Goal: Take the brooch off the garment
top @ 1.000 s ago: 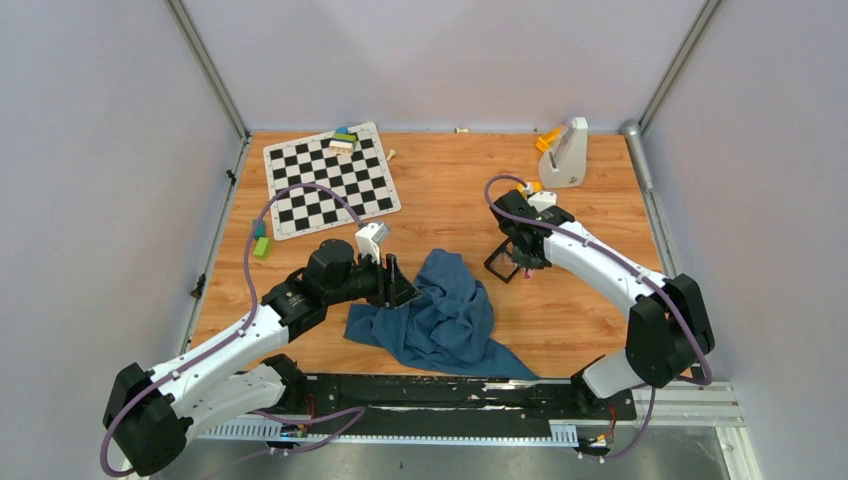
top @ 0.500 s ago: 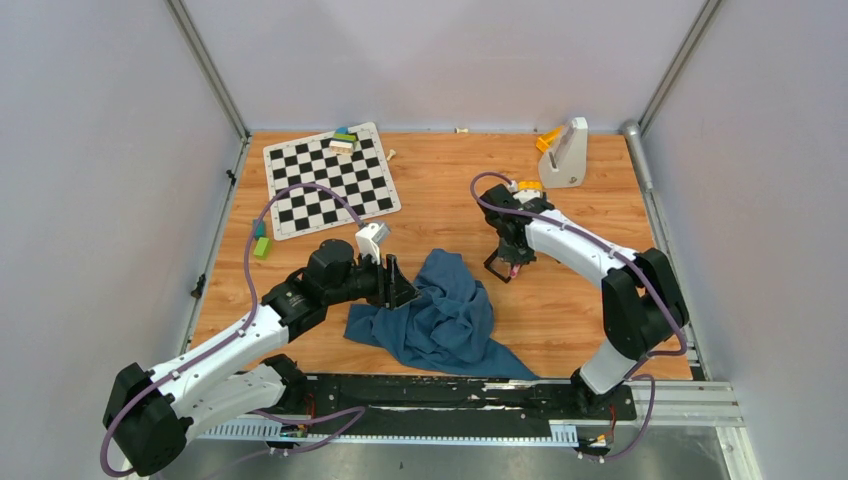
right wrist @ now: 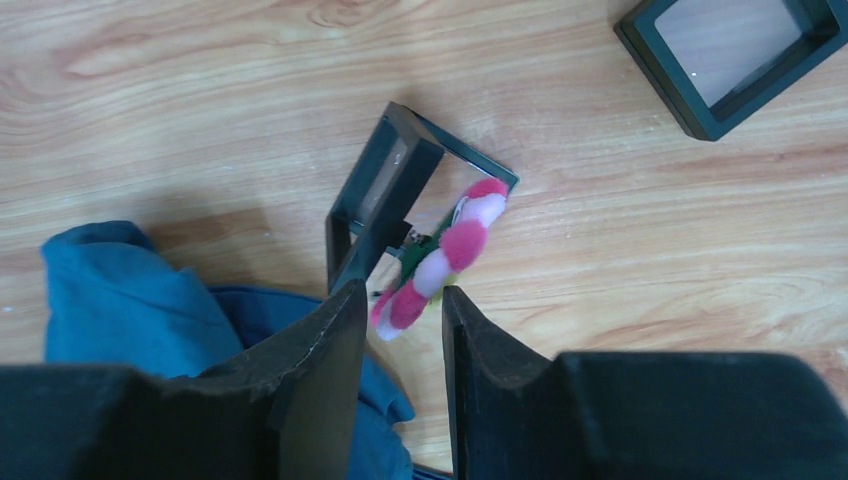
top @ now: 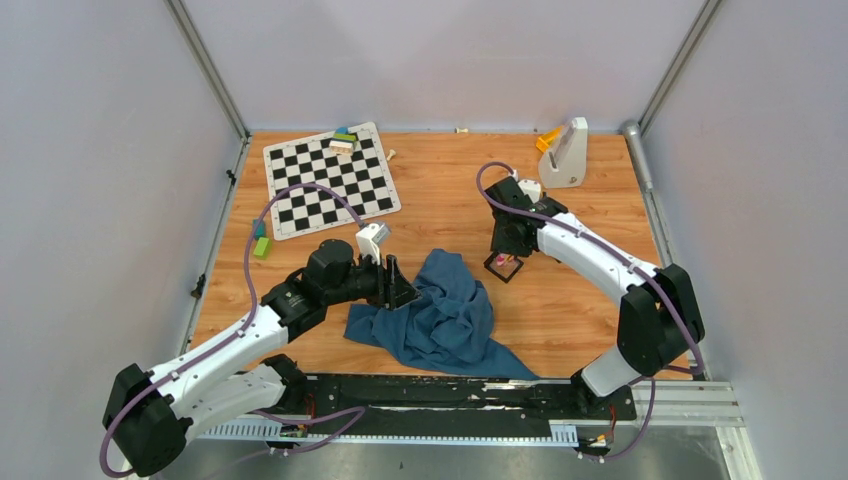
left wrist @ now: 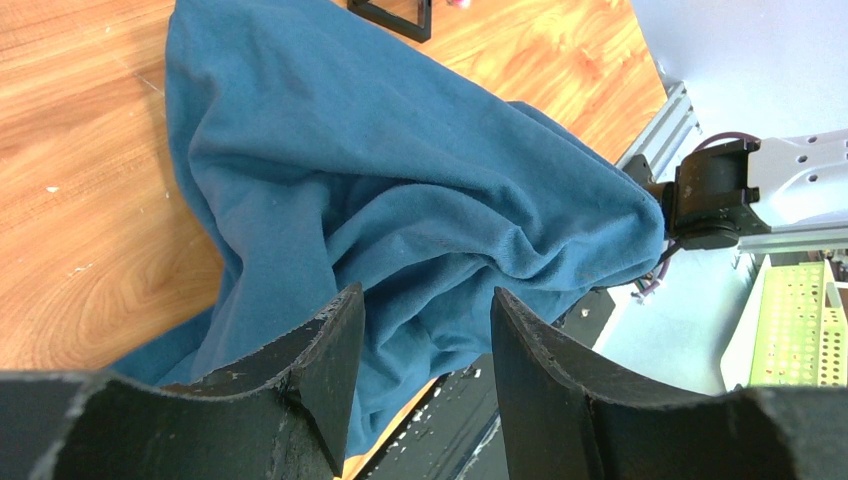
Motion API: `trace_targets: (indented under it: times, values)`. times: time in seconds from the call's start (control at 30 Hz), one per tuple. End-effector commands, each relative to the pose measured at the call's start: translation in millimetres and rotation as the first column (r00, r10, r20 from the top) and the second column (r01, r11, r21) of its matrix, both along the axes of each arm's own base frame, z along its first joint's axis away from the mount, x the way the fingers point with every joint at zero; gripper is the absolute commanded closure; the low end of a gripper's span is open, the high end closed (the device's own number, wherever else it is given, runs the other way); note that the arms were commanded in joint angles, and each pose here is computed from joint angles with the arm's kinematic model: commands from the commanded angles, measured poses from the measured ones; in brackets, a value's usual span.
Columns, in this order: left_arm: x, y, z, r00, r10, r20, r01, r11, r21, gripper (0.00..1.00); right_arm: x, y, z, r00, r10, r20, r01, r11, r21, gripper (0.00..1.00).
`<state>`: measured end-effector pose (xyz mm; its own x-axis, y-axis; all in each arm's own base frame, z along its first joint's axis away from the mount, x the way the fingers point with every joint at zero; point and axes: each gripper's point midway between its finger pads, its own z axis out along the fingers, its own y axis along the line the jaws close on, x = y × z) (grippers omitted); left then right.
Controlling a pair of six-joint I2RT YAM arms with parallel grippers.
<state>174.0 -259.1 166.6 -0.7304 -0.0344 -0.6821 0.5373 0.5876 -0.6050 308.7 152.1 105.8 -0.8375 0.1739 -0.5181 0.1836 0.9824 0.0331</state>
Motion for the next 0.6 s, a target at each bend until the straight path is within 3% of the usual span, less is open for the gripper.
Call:
trace_targets:
  times: [0.0,0.57]
  values:
    - [-1.6,-1.0,7.9,0.999,-0.015,0.031,0.015,1.0,-0.022,0.43,5.7,11.5,13.0,0.998,0.033,0.057,-0.037,0.997,0.075,0.66]
    - [-2.9,-0.4,7.0,0.999,-0.017,0.028,0.017,1.0,-0.023,0.43,4.0,6.7,-12.4,0.999,0.036,0.003,-0.036,0.996,0.077,0.66]
